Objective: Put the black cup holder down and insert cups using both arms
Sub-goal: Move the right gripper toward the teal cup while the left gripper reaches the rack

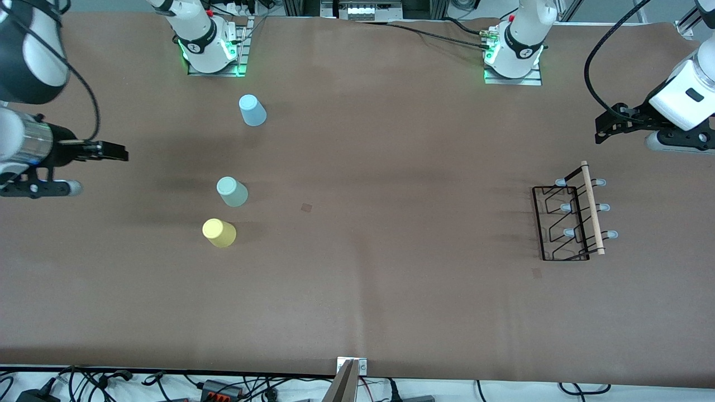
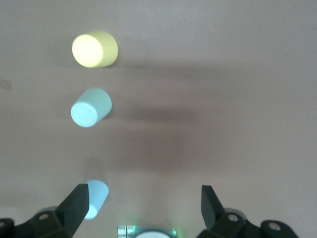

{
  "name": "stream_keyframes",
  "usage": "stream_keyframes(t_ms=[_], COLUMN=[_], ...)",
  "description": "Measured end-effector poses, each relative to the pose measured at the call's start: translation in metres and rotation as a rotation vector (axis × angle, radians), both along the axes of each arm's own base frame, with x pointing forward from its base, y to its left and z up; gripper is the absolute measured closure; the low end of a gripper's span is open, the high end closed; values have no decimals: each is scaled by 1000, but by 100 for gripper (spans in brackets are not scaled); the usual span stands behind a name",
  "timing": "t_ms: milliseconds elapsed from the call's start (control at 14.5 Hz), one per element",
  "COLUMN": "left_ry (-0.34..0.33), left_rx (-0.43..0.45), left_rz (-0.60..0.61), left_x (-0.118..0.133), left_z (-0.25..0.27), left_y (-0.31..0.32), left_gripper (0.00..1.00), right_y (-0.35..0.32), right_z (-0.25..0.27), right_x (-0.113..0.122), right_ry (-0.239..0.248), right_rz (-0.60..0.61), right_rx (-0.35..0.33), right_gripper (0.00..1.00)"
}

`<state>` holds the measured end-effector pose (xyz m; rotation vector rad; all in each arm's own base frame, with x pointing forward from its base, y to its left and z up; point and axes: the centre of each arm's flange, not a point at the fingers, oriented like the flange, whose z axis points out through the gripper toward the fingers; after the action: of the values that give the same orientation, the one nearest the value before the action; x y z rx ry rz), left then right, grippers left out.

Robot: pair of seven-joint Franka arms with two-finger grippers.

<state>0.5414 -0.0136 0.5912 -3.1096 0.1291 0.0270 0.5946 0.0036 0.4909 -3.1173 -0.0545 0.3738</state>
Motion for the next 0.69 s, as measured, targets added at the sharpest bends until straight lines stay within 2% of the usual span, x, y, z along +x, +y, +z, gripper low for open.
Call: stream_keyframes(t_ms=[207, 346, 553, 691], left_ry=[8, 62, 149, 211], left_rx=[0, 2, 3, 3], left_rz=[2, 4, 8, 17], left_x=[0, -2, 7, 17], left_z=[-2, -11, -44, -73], left_y=[1, 2, 4, 10], left_gripper=[0, 0, 0, 0], right_y=[7, 11, 37, 52], right_z=[-33, -62, -93, -101], right_x=[-15, -35, -61, -67], right_ry=[-83, -135, -166, -182], right_rz=[1, -34, -103, -106], right_rx=[2, 0, -10, -10], right_gripper=[0, 0, 0, 0])
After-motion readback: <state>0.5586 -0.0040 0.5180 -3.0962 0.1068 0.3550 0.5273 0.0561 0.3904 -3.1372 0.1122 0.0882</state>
